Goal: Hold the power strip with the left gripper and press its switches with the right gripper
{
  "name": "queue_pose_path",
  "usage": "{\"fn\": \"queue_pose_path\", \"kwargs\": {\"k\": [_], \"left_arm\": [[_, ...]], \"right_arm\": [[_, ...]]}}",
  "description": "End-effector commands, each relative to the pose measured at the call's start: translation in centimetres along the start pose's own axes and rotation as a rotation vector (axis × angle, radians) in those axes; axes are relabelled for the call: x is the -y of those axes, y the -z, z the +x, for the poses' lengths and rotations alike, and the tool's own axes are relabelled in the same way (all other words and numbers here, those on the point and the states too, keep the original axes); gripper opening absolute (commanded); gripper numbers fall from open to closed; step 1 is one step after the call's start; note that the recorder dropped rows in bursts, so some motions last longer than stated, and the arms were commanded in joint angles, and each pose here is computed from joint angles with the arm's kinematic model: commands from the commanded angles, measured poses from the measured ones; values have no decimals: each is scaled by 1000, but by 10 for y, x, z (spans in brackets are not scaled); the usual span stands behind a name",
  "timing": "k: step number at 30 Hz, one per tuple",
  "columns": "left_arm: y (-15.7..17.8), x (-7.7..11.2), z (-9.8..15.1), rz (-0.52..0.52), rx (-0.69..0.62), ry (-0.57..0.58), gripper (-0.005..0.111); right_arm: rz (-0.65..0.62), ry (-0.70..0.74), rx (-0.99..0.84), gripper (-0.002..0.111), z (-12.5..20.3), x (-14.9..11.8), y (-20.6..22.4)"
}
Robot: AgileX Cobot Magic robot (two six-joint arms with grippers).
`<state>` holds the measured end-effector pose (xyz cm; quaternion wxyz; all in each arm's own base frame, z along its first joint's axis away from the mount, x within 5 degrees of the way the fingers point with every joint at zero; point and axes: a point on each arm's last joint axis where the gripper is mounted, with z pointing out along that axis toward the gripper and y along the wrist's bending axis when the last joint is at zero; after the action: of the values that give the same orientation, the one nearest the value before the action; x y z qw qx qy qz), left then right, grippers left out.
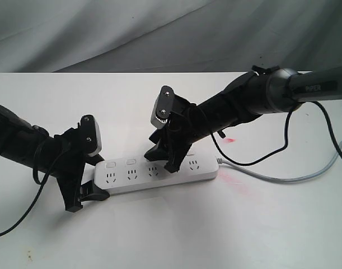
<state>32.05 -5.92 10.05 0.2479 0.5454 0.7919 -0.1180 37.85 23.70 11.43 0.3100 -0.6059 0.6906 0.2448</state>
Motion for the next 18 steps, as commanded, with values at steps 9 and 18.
{"fn": "queue_pose_path", "kwargs": {"k": [9,18], "left_arm": [[-2,-2,3,-19,-24,-18,46],[-2,-2,3,-19,-24,-18,46]], "right_arm": [[33,-1,13,46,3,3,-2],[11,-20,-5,46,13,2,-11]]}}
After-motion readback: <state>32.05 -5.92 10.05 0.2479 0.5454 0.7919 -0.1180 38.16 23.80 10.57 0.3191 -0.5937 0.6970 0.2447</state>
